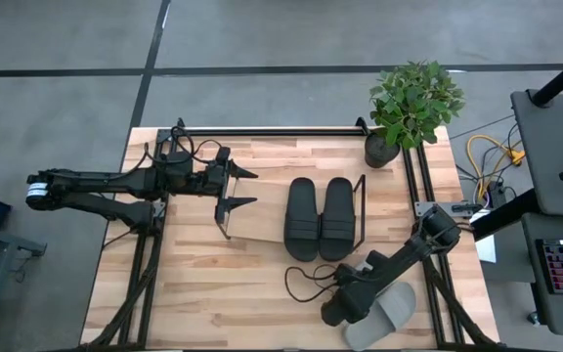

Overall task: Pick and place slides into the shelf
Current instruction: Put the left gray slides on the shelf

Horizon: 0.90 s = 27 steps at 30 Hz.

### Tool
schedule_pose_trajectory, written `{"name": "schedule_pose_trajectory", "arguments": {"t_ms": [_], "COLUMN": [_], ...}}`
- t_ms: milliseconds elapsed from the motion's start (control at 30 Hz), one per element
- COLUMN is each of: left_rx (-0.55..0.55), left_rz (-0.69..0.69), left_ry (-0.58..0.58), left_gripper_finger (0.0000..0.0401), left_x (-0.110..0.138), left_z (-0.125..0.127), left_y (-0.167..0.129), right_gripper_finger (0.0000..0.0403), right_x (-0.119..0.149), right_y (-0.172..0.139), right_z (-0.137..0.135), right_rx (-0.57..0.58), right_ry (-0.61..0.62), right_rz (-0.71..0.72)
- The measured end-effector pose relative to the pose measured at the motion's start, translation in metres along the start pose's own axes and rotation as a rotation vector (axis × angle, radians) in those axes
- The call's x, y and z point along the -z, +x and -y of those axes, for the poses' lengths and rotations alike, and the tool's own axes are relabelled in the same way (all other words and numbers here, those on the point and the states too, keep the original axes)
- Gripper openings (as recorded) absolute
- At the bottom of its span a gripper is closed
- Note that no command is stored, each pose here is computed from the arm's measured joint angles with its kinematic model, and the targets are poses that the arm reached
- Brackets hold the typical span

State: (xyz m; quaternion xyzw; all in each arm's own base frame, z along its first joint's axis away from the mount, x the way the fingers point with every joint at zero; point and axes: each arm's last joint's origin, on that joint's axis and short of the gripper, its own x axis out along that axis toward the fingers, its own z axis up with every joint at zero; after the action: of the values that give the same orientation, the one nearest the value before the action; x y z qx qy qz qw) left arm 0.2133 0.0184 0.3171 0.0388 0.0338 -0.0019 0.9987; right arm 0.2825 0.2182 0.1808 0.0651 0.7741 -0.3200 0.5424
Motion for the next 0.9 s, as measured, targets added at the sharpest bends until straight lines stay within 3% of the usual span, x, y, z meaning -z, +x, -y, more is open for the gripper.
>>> {"name": "schedule_pose_trajectory", "arguments": {"t_ms": [533, 900], "left_rx": [0.000, 0.003], "left_rz": [-0.001, -0.028], "left_ry": [0.000, -0.003], "left_gripper_finger": [0.0270, 0.0270], "left_x": [0.000, 0.001], "left_z": [0.000, 0.000], "left_y": [0.000, -0.004], "right_gripper_finger": [0.0011, 0.0011], "right_x": [0.006, 0.013], "right_y": [-0.092, -0.124], "right_z": [0.013, 0.020], "right_rx": [-0.293, -0.390], "right_ry": [-0.007, -0.017], "right_rz": [0.272, 0.389]}}
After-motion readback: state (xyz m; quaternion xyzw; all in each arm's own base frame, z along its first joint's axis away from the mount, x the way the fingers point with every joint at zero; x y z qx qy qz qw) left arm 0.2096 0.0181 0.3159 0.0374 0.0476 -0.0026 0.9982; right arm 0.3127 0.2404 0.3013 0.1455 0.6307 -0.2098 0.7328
